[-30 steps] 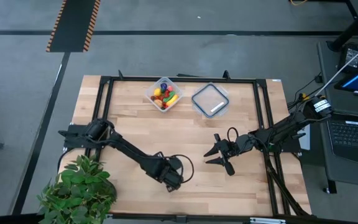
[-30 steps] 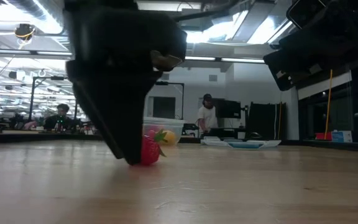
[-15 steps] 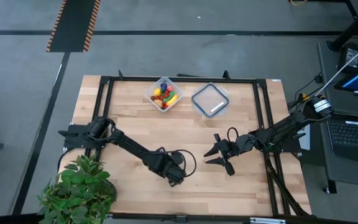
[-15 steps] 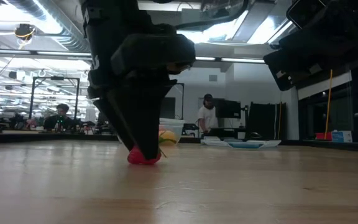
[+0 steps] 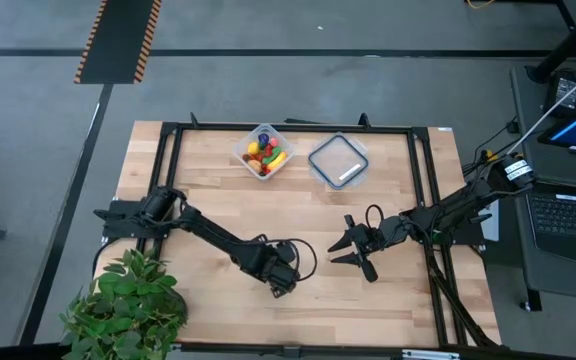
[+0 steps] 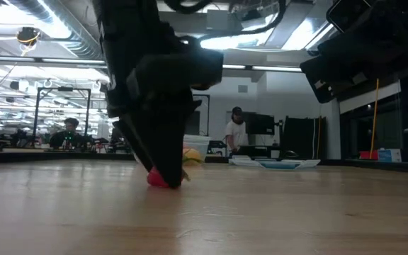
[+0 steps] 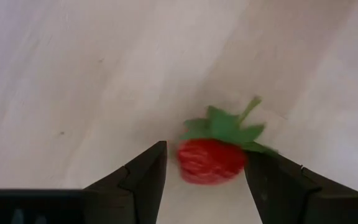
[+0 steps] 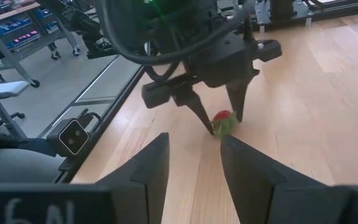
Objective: Pick and placing Produce into tupperware
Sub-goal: Put the strawberry into the transparent container
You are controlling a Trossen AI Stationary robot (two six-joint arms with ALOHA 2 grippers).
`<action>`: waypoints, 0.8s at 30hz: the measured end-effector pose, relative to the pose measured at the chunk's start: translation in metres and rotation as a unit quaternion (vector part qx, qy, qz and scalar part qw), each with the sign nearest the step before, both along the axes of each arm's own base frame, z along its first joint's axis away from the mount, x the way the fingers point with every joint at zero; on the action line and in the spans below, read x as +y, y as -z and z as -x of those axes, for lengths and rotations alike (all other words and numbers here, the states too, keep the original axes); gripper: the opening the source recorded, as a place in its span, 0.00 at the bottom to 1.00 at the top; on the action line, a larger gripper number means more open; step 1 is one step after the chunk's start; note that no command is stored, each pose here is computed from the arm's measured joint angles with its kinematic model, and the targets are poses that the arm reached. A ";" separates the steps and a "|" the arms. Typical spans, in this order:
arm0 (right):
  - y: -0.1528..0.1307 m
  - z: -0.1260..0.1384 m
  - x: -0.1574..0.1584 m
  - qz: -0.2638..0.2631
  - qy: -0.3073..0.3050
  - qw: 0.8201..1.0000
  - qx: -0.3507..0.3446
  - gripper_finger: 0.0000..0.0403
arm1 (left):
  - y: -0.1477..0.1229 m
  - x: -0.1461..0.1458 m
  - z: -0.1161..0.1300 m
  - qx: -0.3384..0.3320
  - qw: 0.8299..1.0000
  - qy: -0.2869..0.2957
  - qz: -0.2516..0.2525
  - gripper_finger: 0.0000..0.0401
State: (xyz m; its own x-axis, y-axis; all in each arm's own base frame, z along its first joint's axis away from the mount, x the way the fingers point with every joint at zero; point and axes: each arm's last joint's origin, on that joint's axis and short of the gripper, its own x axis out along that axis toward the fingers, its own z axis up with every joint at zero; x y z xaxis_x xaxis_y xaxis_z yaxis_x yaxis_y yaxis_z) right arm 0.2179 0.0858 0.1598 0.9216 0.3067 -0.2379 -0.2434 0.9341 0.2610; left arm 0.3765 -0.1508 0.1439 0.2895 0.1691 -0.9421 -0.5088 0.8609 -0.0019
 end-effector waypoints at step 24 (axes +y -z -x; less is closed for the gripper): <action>0.000 0.000 0.000 0.001 0.000 1.000 0.001 0.36 | 0.004 0.004 0.002 0.011 0.999 0.033 -0.012 0.31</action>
